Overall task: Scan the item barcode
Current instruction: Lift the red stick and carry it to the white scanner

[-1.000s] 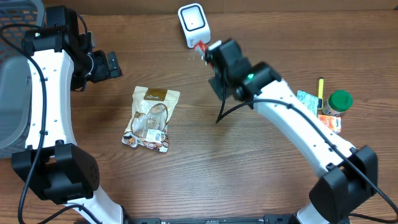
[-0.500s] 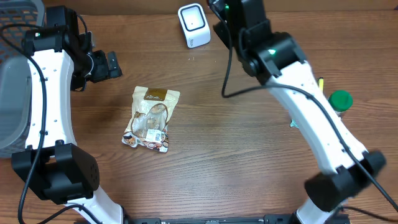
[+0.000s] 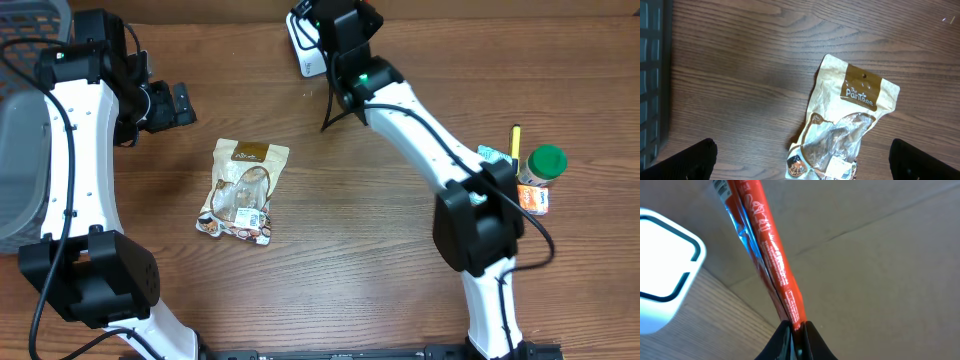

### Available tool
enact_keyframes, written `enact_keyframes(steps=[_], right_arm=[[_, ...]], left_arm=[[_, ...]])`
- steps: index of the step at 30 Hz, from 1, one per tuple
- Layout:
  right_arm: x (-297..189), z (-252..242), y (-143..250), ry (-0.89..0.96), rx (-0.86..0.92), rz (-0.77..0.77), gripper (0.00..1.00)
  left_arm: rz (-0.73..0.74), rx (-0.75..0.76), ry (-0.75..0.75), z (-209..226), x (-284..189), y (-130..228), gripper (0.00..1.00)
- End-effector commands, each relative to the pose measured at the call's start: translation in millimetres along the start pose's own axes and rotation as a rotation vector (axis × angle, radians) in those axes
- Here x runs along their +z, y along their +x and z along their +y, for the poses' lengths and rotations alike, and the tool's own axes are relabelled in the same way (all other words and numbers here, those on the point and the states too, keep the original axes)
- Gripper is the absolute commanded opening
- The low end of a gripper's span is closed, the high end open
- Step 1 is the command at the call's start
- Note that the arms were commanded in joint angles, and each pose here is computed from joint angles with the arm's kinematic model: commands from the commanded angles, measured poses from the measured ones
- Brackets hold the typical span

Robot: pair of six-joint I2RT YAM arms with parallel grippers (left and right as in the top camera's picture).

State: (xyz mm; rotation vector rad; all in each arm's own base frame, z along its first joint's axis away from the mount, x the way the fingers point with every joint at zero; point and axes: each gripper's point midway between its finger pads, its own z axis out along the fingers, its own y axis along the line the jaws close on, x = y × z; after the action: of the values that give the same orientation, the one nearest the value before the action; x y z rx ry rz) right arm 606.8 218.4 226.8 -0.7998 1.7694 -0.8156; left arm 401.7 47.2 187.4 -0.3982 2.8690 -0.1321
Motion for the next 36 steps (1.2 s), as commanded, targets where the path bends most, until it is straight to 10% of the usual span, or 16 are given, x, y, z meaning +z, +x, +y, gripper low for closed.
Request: enact_keyframes(steps=[1,36], right_arm=[[17.7,8.7,16.6,0.059,-0.099,0.058,0.09],[58.1,112.3,49.1,0.011,-0.202,0.071,0.08]], left_arm=[[-0.003,0.019,0.009,-4.3,-1.0,0.6,1.00],[-0.002,0.019,0.009,-4.3,-1.0,0.7,1.00]])
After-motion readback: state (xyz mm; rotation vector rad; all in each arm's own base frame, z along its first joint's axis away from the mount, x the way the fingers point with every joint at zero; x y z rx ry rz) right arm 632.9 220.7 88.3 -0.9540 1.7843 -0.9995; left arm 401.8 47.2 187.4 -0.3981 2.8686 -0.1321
